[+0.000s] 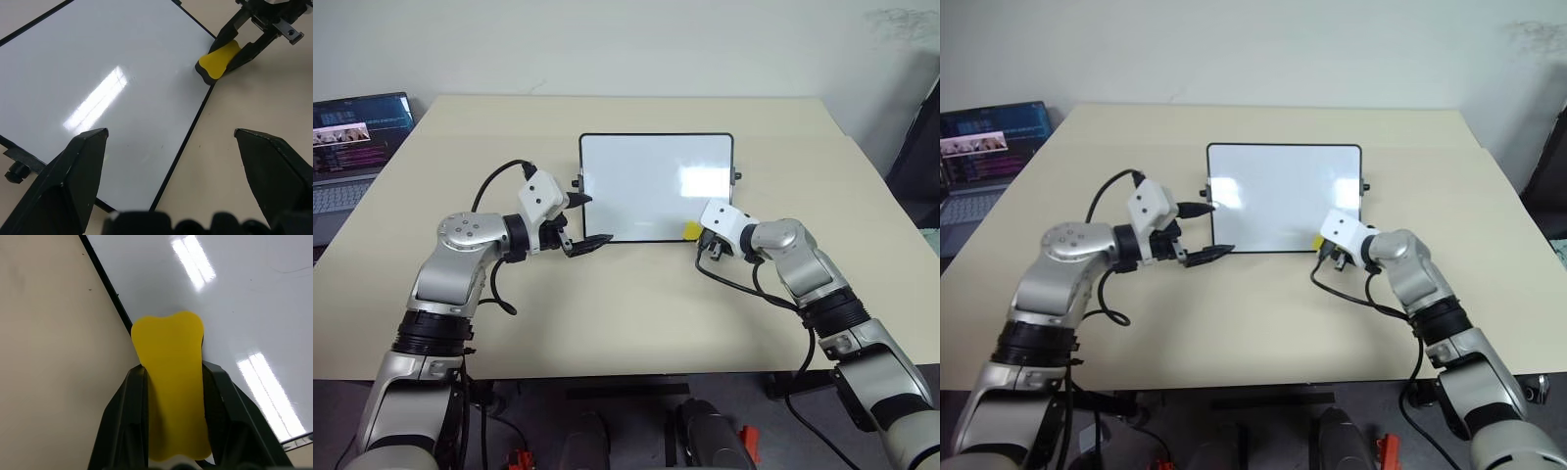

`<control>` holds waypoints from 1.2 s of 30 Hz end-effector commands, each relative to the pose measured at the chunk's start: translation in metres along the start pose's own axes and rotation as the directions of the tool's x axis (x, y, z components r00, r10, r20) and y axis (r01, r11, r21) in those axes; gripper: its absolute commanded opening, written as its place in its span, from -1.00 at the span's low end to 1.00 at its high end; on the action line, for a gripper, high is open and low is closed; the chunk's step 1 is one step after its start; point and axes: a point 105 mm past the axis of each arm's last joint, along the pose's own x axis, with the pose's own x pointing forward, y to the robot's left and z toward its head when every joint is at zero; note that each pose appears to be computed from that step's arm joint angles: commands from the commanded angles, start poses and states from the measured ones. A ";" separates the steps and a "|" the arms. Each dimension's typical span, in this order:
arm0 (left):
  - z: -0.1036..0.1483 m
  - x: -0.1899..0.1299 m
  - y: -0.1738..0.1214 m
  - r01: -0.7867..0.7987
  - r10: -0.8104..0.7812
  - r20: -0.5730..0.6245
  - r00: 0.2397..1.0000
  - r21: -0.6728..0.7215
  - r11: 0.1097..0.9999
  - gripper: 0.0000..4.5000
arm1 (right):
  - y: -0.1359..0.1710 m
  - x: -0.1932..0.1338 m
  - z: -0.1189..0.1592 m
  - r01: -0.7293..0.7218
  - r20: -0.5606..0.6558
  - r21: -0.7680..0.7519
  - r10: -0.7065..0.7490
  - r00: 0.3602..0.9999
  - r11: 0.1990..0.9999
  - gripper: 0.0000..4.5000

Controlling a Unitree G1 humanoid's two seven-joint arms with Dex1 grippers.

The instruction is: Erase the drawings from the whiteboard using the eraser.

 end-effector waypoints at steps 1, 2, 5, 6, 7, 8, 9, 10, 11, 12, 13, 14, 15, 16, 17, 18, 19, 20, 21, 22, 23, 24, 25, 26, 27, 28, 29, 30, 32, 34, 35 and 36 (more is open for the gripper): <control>0.018 -0.003 0.004 -0.012 0.010 0.050 0.999 0.043 0.999 1.00 | -0.033 -0.009 0.008 0.132 0.016 0.040 -0.133 0.991 0.990 -0.50; 0.020 -0.002 0.002 0.000 -0.002 0.059 0.998 0.040 0.999 1.00 | -0.036 -0.015 0.017 0.123 0.056 0.064 -0.127 0.990 0.990 -0.50; 0.030 0.005 -0.006 0.054 -0.057 0.100 0.993 0.030 0.998 1.00 | -0.048 -0.037 0.034 0.123 0.118 0.120 -0.137 0.983 0.985 -0.50; 0.035 0.009 -0.011 0.086 -0.088 0.123 0.989 0.023 0.996 1.00 | -0.053 -0.048 0.036 0.133 0.124 0.136 -0.150 0.981 0.982 -0.50; 0.039 0.015 -0.018 0.122 -0.124 0.144 0.982 0.021 0.992 1.00 | -0.059 -0.059 0.038 0.147 0.134 0.169 -0.170 0.976 0.975 -0.50; 0.044 0.022 -0.025 0.152 -0.154 0.165 0.974 0.027 0.988 1.00 | -0.066 -0.071 0.040 0.170 0.141 0.210 -0.201 0.969 0.963 -0.50; 0.048 0.031 -0.032 0.173 -0.176 0.189 0.966 0.032 0.984 1.00 | -0.076 -0.085 0.038 0.209 0.135 0.255 -0.248 0.959 0.944 -0.50; 0.052 0.045 -0.043 0.206 -0.209 0.214 0.954 0.035 0.978 1.00 | -0.088 -0.104 0.031 0.267 0.111 0.308 -0.313 0.943 0.913 -0.50; 0.056 0.057 -0.055 0.246 -0.250 0.235 0.939 0.045 0.968 1.00 | -0.098 -0.120 0.022 0.325 0.076 0.354 -0.373 0.925 0.877 -0.50; 0.061 0.067 -0.066 0.286 -0.290 0.256 0.922 0.053 0.957 1.00 | -0.106 -0.134 0.011 0.376 0.035 0.396 -0.423 0.906 0.838 -0.50; 0.066 0.078 -0.080 0.333 -0.333 0.288 0.898 0.050 0.942 1.00 | -0.111 -0.148 -0.008 0.432 -0.033 0.445 -0.467 0.883 0.785 -0.50; 0.070 0.085 -0.091 0.370 -0.367 0.307 0.878 0.051 0.928 1.00 | -0.111 -0.157 -0.024 0.469 -0.096 0.469 -0.485 0.869 0.748 -0.50; 0.073 0.092 -0.100 0.402 -0.396 0.318 0.861 0.050 0.914 1.00 | -0.108 -0.163 -0.040 0.493 -0.154 0.480 -0.483 0.862 0.726 -0.50; 0.074 0.098 -0.108 0.428 -0.417 0.328 0.847 0.043 0.903 1.00 | -0.102 -0.168 -0.054 0.497 -0.200 0.493 -0.464 0.863 0.714 -0.50; 0.076 0.104 -0.113 0.450 -0.432 0.341 0.835 0.028 0.893 1.00 | -0.094 -0.171 -0.064 0.490 -0.231 0.514 -0.437 0.869 0.704 -0.50; 0.076 0.109 -0.118 0.467 -0.441 0.351 0.826 0.011 0.884 1.00 | -0.087 -0.173 -0.073 0.487 -0.256 0.539 -0.417 0.872 0.687 -0.50; 0.072 0.117 -0.125 0.477 -0.455 0.335 0.825 0.019 0.879 1.00 | -0.078 -0.174 -0.086 0.485 -0.289 0.583 -0.391 0.874 0.652 -0.50; 0.069 0.122 -0.129 0.483 -0.466 0.321 0.825 0.029 0.875 1.00 | -0.072 -0.175 -0.094 0.484 -0.309 0.611 -0.374 0.874 0.626 -0.50; 0.068 0.130 -0.135 0.490 -0.475 0.316 0.822 0.035 0.871 1.00 | -0.061 -0.175 -0.113 0.500 -0.365 0.637 -0.342 0.866 0.587 -0.50; 0.068 0.137 -0.140 0.493 -0.480 0.313 0.820 0.042 0.869 1.00 | -0.052 -0.177 -0.129 0.527 -0.418 0.650 -0.321 0.850 0.547 -0.50; 0.068 0.142 -0.144 0.494 -0.485 0.310 0.818 0.053 0.868 1.00 | -0.046 -0.180 -0.141 0.550 -0.459 0.656 -0.305 0.834 0.517 -0.50; 0.068 0.146 -0.147 0.491 -0.488 0.304 0.818 0.070 0.868 1.00 | -0.041 -0.181 -0.149 0.566 -0.484 0.660 -0.297 0.823 0.494 -0.50; 0.067 0.150 -0.150 0.484 -0.487 0.297 0.821 0.090 0.871 1.00 | -0.040 -0.184 -0.154 0.585 -0.500 0.659 -0.305 0.810 0.473 -0.50; 0.065 0.153 -0.152 0.480 -0.488 0.286 0.824 0.104 0.871 1.00 | -0.040 -0.185 -0.157 0.601 -0.512 0.657 -0.316 0.799 0.454 -0.50; 0.062 0.154 -0.154 0.483 -0.496 0.278 0.823 0.118 0.868 1.00 | -0.039 -0.185 -0.159 0.602 -0.512 0.670 -0.318 0.798 0.434 -0.50; 0.060 0.155 -0.156 0.488 -0.503 0.274 0.820 0.124 0.864 1.00 | -0.039 -0.184 -0.160 0.601 -0.508 0.684 -0.321 0.800 0.414 -0.50; 0.059 0.155 -0.158 0.495 -0.507 0.278 0.816 0.120 0.861 1.00 | -0.040 -0.183 -0.162 0.606 -0.513 0.684 -0.323 0.795 0.406 -0.50; 0.059 0.155 -0.159 0.500 -0.511 0.284 0.811 0.117 0.858 1.00 | -0.041 -0.182 -0.163 0.609 -0.514 0.685 -0.327 0.793 0.400 -0.50; 0.061 0.154 -0.160 0.505 -0.514 0.295 0.805 0.113 0.856 1.00 | -0.044 -0.181 -0.164 0.614 -0.511 0.688 -0.343 0.788 0.387 -0.50; 0.063 0.154 -0.161 0.507 -0.515 0.302 0.802 0.111 0.855 1.00 | -0.047 -0.178 -0.167 0.619 -0.514 0.683 -0.348 0.784 0.387 -0.50; 0.063 0.154 -0.161 0.507 -0.515 0.303 0.802 0.110 0.855 1.00 | -0.048 -0.177 -0.167 0.621 -0.516 0.679 -0.348 0.783 0.391 -0.50; 0.063 0.153 -0.161 0.507 -0.515 0.303 0.802 0.110 0.855 1.00 | -0.049 -0.176 -0.168 0.621 -0.516 0.678 -0.347 0.783 0.393 -0.50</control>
